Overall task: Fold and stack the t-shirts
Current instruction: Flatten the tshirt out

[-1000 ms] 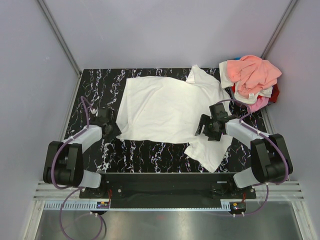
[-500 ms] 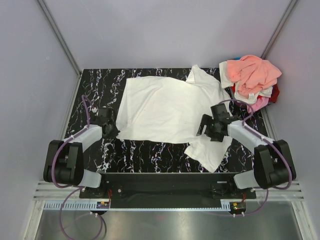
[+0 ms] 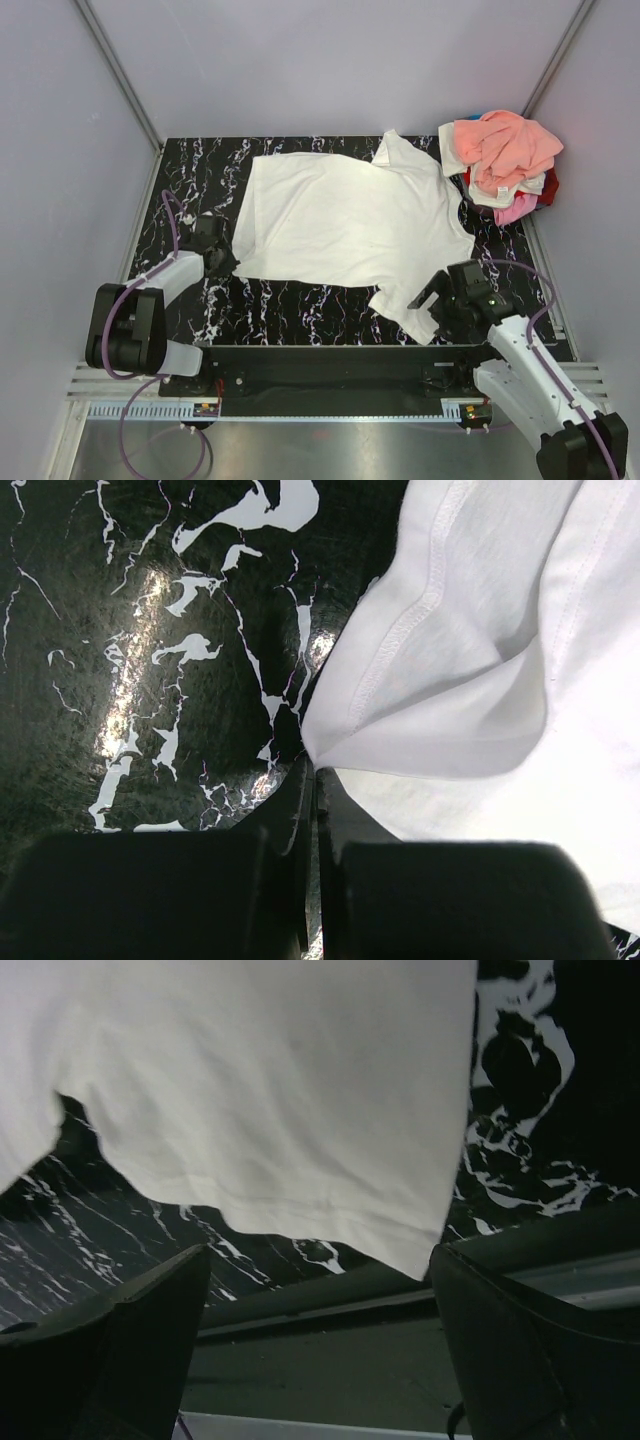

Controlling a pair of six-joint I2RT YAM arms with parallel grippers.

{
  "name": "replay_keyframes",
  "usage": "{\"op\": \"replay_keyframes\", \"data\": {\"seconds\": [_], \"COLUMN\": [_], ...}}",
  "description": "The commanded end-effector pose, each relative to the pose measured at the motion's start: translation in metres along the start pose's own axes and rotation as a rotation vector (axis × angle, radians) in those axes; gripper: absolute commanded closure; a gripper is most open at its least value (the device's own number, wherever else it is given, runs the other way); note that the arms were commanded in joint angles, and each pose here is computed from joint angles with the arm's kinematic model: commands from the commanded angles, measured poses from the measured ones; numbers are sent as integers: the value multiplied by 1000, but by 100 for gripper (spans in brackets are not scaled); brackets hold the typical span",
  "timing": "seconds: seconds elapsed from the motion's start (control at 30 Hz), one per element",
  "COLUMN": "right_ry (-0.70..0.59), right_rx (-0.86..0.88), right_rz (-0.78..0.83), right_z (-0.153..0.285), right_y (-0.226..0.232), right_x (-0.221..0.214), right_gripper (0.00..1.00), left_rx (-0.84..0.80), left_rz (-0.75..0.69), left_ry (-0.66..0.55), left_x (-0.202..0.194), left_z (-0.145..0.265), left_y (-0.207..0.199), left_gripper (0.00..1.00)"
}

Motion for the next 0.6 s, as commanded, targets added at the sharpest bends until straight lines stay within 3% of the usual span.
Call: {"op": "replay_keyframes", "data": {"seconds": [0.0, 0.2, 0.3, 0.5, 0.57], "right_ry": [149, 210, 188, 107, 87], "right_rx": [-31, -194, -239, -280, -288], "right_rz": [-64, 20, 71, 66, 68], "right_z": [-3, -24, -33, -35, -36], "right_y": [-13, -11, -5, -6, -7], "right_x": [-27, -22, -11, 0, 2], "right_gripper": [3, 13, 24, 32, 47], "left_rx": [-16, -17, -17, -23, -20], "left_rz": [0, 0, 0, -2, -3], "left_ry": [-64, -69, -65, -72, -68], "left_x": [10, 11, 11, 12, 11], "left_z": [4, 5, 4, 6, 5], "left_y": [-2, -3, -3, -3, -3], "left_gripper": [100, 100, 100, 100, 100]}}
Point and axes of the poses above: each gripper's point midway between its finger pads, its own z axis back along the fingers, its own y axis along the line the jaws close on, x = y × z, the point moved 6 cm from there along z, back along the fingers
